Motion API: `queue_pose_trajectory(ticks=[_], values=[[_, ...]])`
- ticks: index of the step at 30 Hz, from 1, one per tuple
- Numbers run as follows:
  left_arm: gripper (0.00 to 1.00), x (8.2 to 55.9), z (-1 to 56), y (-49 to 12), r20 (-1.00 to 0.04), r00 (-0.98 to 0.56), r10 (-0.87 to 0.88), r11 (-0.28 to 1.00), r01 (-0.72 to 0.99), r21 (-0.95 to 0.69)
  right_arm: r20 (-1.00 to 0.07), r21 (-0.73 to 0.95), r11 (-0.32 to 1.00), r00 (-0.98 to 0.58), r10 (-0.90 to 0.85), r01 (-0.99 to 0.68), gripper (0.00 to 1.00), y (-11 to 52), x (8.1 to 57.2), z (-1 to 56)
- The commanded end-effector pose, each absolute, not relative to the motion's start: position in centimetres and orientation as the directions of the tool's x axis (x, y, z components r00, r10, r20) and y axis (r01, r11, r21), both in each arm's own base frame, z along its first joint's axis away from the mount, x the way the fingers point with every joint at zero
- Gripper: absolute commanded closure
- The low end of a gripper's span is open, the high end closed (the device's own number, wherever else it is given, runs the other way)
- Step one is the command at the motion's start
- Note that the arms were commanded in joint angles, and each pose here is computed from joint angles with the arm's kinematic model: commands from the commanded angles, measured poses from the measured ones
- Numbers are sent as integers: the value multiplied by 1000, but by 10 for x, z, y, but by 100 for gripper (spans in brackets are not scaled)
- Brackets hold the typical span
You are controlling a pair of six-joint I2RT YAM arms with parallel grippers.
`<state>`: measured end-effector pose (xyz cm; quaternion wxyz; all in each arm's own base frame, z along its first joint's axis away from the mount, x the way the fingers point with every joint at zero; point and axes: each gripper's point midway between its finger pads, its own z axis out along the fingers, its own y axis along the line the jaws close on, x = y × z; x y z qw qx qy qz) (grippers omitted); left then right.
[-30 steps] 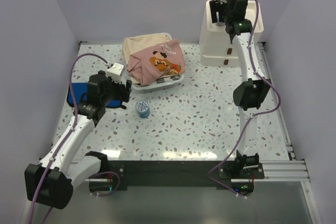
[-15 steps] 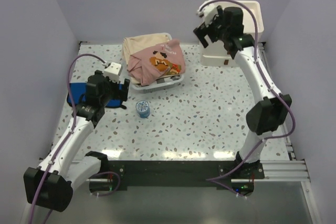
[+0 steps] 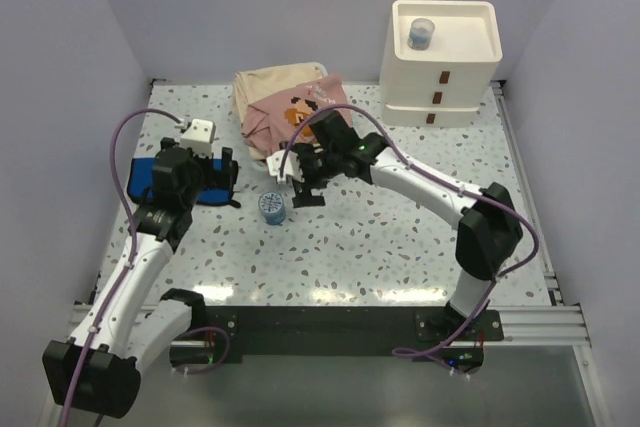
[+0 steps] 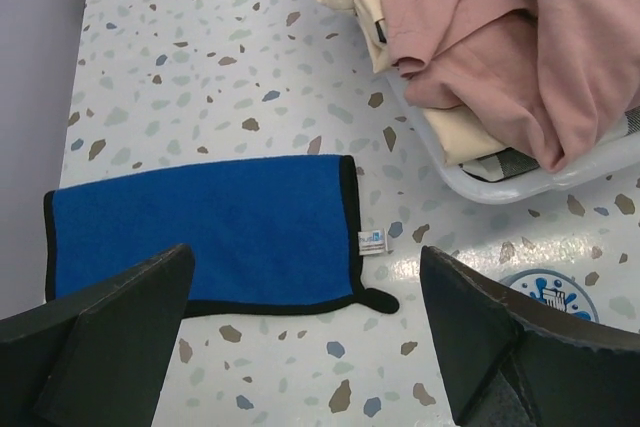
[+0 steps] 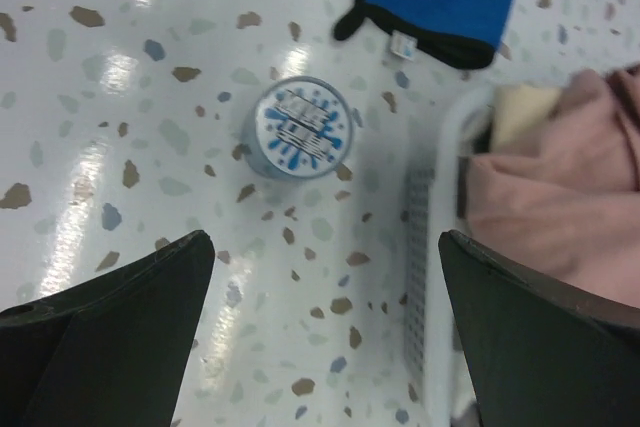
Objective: Sort the stationery into containers
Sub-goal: Pick up the stationery from the center of the board.
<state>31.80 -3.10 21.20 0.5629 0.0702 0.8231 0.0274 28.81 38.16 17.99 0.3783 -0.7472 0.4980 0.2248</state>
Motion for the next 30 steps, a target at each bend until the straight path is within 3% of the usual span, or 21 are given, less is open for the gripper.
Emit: queue_pose_trajectory(ticks=[1,11,26,29,30], values=[[0,312,220,-19,-937,-341,73,997,3,77,-716,-342,-351,483,-504,-872,1,413,272,172],[0,298,208,-1,-924,-381,38,996,-65,68,-724,-250,-420,456,-518,-873,1,456,270,130],[0,301,205,-1,-922,-387,21,997,-58,47,-669,-106,-455,402,-626,-884,3,450,271,82],[0,301,205,-2,-921,-390,20,998,-54,44,-661,-82,-454,390,-641,-887,8,447,269,77],[0,301,204,-2,-920,-391,18,998,-53,42,-658,-69,-453,382,-650,-889,20,444,269,76]])
